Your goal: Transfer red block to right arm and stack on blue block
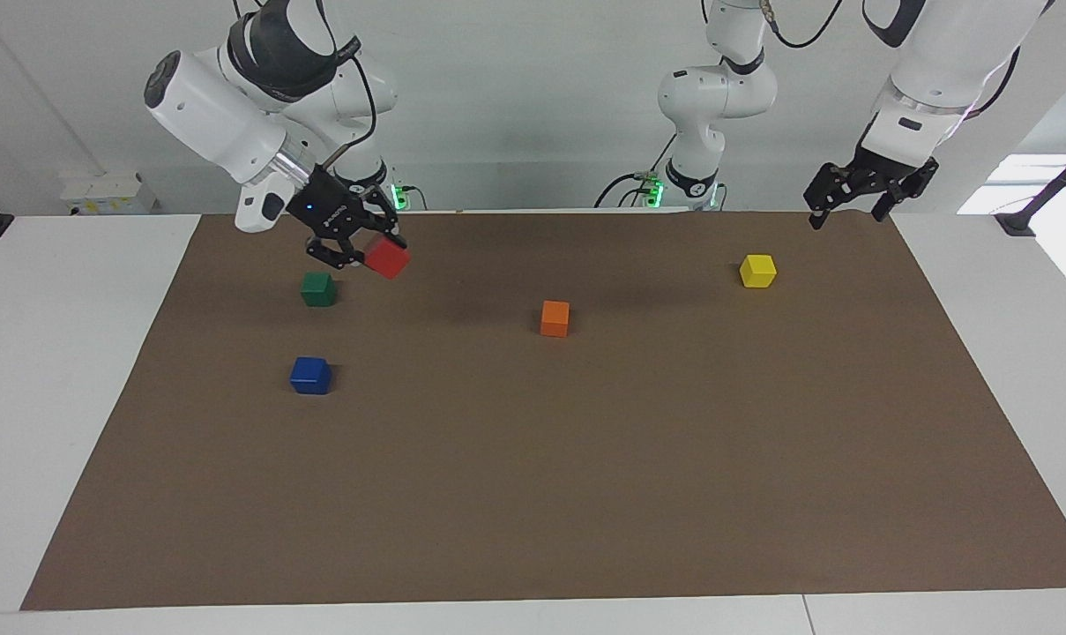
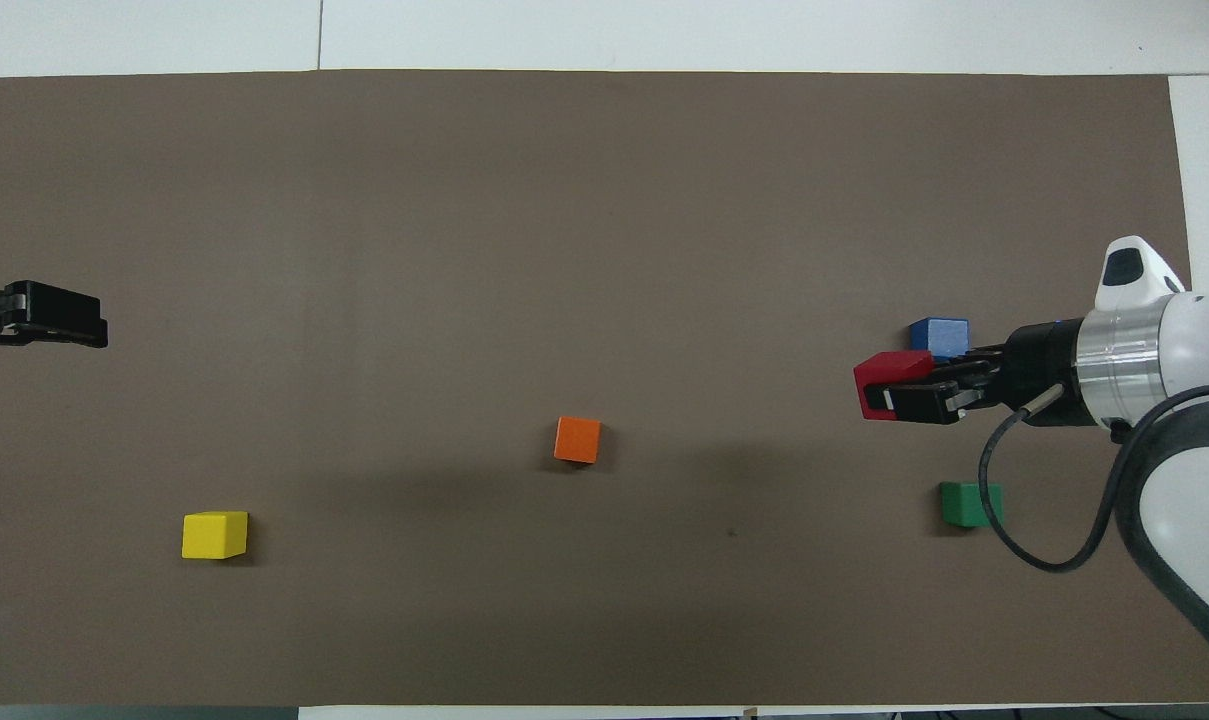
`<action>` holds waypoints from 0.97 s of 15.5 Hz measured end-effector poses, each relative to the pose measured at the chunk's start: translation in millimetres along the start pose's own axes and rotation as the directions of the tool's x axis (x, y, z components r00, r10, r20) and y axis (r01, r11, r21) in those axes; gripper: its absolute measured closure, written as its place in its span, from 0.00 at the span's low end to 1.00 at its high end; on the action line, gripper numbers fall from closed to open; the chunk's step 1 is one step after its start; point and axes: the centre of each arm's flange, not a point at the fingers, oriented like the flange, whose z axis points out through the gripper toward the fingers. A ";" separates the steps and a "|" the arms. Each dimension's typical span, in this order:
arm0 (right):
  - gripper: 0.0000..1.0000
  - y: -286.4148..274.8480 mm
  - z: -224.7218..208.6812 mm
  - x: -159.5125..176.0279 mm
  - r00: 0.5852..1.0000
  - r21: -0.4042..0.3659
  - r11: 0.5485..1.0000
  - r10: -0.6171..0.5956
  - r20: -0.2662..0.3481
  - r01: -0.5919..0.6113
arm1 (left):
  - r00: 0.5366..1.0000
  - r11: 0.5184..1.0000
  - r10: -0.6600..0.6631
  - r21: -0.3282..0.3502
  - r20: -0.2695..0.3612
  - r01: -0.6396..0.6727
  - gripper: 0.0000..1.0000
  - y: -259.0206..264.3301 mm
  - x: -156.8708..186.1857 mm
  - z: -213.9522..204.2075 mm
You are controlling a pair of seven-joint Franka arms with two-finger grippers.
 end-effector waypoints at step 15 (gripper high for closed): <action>0.43 122.2 72.1 10.7 0.919 -0.502 0.797 0.393 0.010 -0.336 | 1.000 0.999 0.023 -0.036 -0.013 -0.023 0.00 12.8 4.3 3.9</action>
